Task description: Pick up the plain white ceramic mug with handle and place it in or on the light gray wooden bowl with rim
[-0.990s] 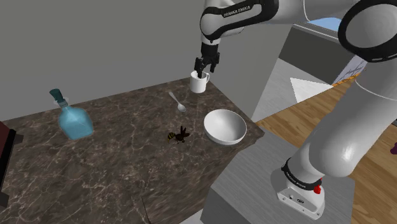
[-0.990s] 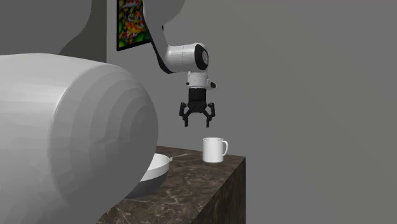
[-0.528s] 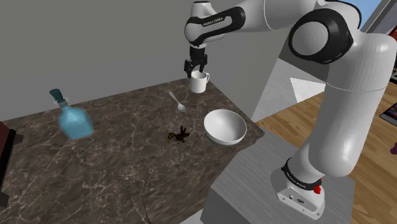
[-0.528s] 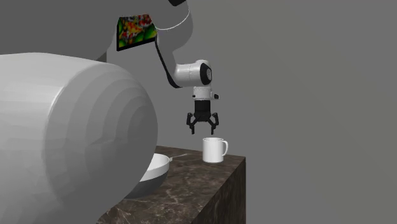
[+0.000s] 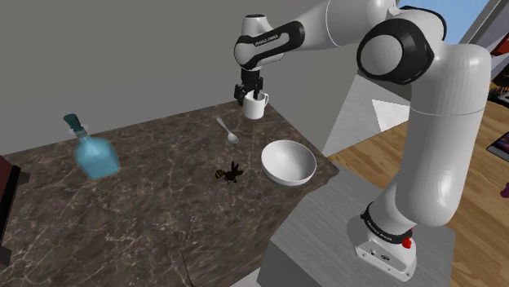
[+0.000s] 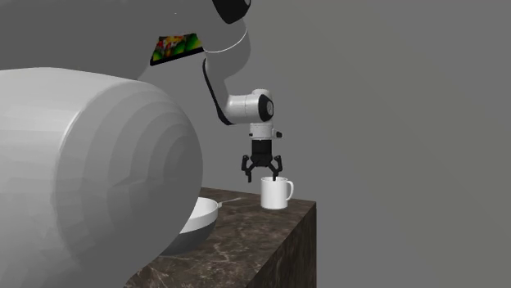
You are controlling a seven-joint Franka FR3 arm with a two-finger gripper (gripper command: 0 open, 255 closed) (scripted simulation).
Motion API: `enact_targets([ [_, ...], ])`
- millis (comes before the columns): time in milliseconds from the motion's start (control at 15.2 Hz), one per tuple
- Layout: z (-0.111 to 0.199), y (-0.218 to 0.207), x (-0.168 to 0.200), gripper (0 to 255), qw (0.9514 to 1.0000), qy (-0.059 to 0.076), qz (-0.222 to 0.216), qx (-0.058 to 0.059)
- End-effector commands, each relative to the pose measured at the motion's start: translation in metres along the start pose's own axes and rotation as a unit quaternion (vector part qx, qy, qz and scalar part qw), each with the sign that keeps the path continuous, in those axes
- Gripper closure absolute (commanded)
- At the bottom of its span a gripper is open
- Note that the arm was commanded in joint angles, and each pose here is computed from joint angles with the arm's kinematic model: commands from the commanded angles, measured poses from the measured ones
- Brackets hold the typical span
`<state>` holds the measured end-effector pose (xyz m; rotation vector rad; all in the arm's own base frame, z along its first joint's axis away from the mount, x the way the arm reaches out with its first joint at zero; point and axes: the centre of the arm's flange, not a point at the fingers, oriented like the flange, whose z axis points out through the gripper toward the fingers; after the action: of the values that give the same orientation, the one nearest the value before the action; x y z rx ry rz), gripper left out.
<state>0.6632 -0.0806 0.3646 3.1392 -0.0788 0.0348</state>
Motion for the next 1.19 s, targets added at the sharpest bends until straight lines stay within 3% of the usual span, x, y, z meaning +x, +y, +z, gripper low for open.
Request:
enact_targets([
  [0, 0.0069, 0.0007, 0.0007, 0, 1.0, 0.0, 0.0, 0.0],
  [462, 0.0069, 0.0007, 0.0007, 0, 1.0, 0.0, 0.0, 0.0],
  [528, 0.0069, 0.0007, 0.0007, 255, 1.0, 0.0, 0.0, 0.0],
  [1122, 0.0069, 0.0007, 0.0007, 255, 1.0, 0.0, 0.0, 0.0],
])
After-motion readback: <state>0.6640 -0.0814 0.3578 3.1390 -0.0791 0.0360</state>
